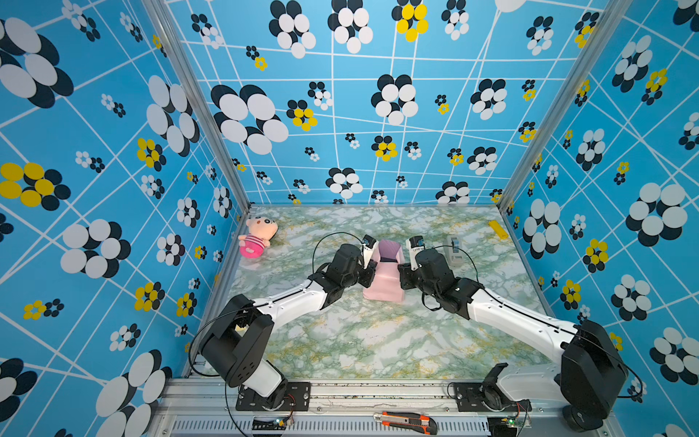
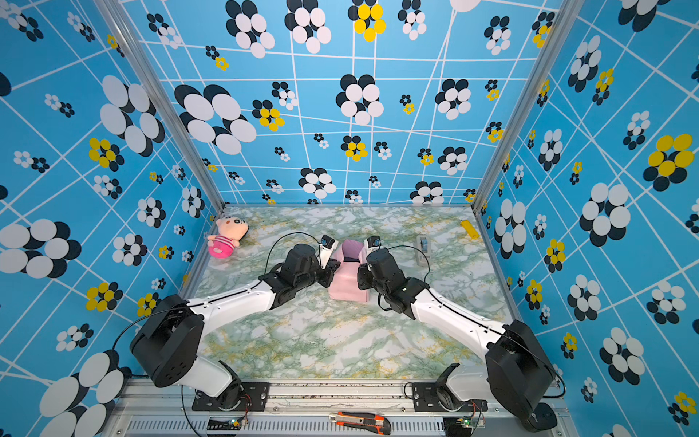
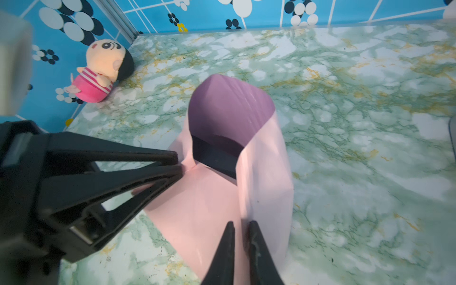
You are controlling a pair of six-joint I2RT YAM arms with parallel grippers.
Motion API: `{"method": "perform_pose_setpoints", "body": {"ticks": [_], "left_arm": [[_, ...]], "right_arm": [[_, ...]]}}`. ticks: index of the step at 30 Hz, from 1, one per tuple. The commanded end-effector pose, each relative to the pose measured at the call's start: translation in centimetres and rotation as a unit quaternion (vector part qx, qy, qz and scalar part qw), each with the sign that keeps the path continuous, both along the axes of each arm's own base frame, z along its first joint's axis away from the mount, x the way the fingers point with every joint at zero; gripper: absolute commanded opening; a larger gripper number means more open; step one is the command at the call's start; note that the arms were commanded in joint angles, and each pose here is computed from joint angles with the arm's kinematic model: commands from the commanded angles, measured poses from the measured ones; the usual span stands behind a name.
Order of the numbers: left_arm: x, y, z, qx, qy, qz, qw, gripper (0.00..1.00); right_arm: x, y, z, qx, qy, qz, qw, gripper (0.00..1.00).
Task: Wrap a gift box in wrapping paper
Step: Fold the seventh fold of the wrapping paper on the gift box.
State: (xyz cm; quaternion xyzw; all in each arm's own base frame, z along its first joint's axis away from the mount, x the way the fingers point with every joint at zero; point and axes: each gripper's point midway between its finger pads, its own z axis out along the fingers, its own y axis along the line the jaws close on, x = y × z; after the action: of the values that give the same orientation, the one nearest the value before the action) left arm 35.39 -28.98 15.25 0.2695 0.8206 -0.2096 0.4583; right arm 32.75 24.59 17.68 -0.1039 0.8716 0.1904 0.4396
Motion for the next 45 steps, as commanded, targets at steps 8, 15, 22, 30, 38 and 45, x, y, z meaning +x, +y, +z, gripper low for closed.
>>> {"method": "perform_pose_setpoints", "body": {"ticks": [8,15,22,30,38,45], "left_arm": [[-1.5,1.0,-3.0,0.037,0.038,0.002,0.999,0.19],[-1.3,0.9,-2.8,0.034,0.037,0.002,0.999,0.19],[-1.3,0.9,-2.9,0.036,0.039,0.001,0.999,0.19],[-1.3,0.9,-2.8,0.035,0.036,0.002,0.999,0.19],[-1.2,0.7,-2.8,0.036,0.036,0.000,0.999,0.19],[-1.2,0.8,-3.1,0.039,0.038,0.000,0.999,0.19]], "right_arm": [[0.4,-0.3,-2.5,0.093,0.064,-0.001,0.994,0.16],[-1.1,-0.8,1.6,0.128,0.018,0.026,0.991,0.44],[-0.8,-6.4,2.0,0.177,0.031,-0.072,0.981,0.59],[2.3,-8.5,-0.6,0.199,0.089,-0.159,0.963,0.27],[2.6,-4.5,-1.2,0.150,0.103,-0.093,0.979,0.21],[2.1,-2.8,-2.0,0.117,0.106,-0.059,0.986,0.22]]}}
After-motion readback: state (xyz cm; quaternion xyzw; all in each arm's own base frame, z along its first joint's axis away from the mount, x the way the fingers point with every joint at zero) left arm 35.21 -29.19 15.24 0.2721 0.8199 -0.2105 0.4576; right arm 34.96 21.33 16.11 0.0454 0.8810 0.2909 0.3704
